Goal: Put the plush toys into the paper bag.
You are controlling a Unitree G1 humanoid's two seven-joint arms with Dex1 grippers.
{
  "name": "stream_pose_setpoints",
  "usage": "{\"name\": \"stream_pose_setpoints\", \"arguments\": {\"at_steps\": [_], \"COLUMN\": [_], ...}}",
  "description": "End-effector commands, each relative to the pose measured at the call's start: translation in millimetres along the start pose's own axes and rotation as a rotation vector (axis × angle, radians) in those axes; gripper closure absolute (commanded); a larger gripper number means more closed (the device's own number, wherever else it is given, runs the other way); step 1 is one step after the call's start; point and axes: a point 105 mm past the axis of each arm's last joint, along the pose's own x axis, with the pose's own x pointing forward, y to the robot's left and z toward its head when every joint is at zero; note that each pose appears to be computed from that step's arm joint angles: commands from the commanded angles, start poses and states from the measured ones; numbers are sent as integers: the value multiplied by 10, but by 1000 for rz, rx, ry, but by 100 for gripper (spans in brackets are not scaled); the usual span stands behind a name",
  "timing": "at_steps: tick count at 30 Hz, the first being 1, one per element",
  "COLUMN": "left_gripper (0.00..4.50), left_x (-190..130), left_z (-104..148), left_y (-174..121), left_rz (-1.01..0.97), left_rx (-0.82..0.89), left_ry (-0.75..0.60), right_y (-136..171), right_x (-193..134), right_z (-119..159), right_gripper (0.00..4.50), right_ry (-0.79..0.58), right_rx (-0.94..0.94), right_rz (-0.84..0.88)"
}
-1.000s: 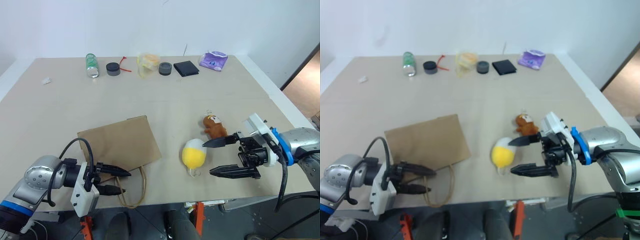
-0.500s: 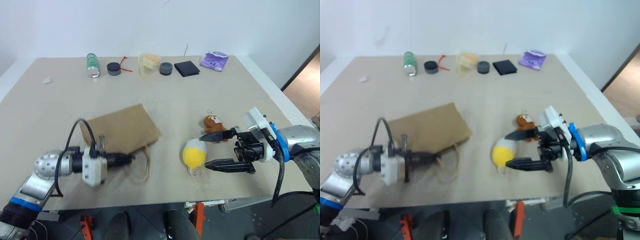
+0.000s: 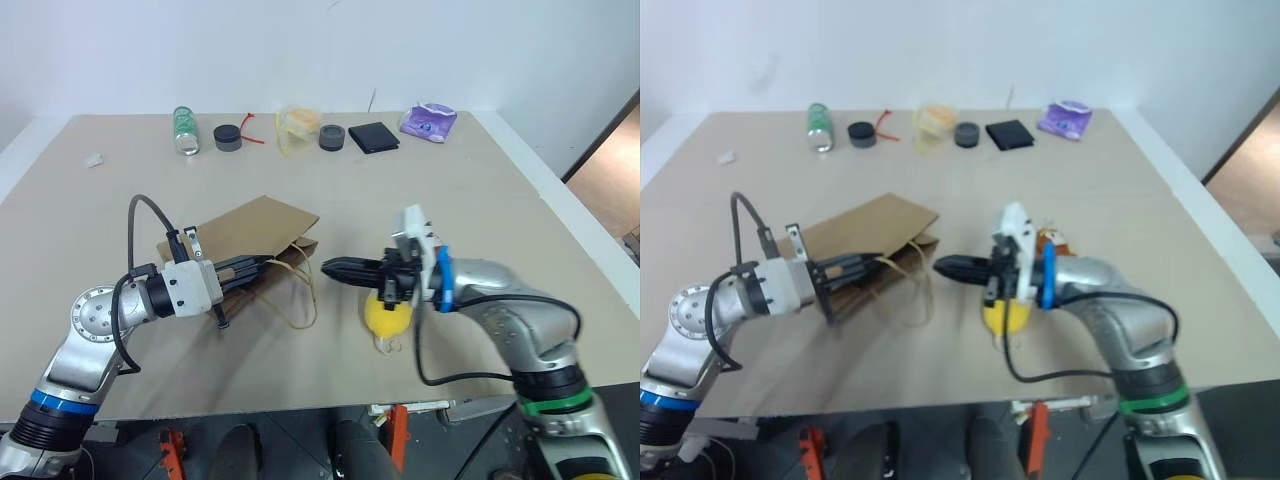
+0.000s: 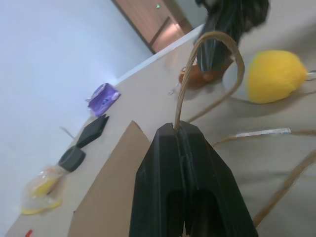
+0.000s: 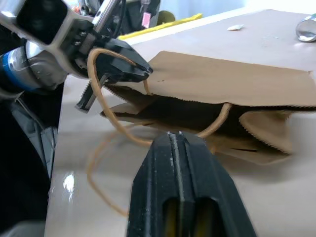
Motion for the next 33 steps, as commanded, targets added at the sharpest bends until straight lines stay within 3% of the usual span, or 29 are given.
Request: {"name": "stream_pose_setpoints", "arguments": {"at_steps": [1,9,14,24,33], "left_gripper": [450,450,450,450,450], "left_x": [5,21,15,-147,-175], "left_z": [136,168,185,288,446], "left_y": [63,44,115,665,860], "left_rz": [33,39,99,462,590], "left_rx": [42,38,41,120,159], "left_ry": [-31,-39,-43,-61,-110], "right_y": [-100,-233,-287,-285,-258], "right_x": [157,650,871,850,874], "right_z": [-92,-128,-372,-809,-808], "right_gripper": [445,445,445,445,445], "right_ry": [-26,-104,-39,185,190], "right_rx": [10,85,118,138,127], "right_rz": [-70,-136,-196,-276,-260]}}
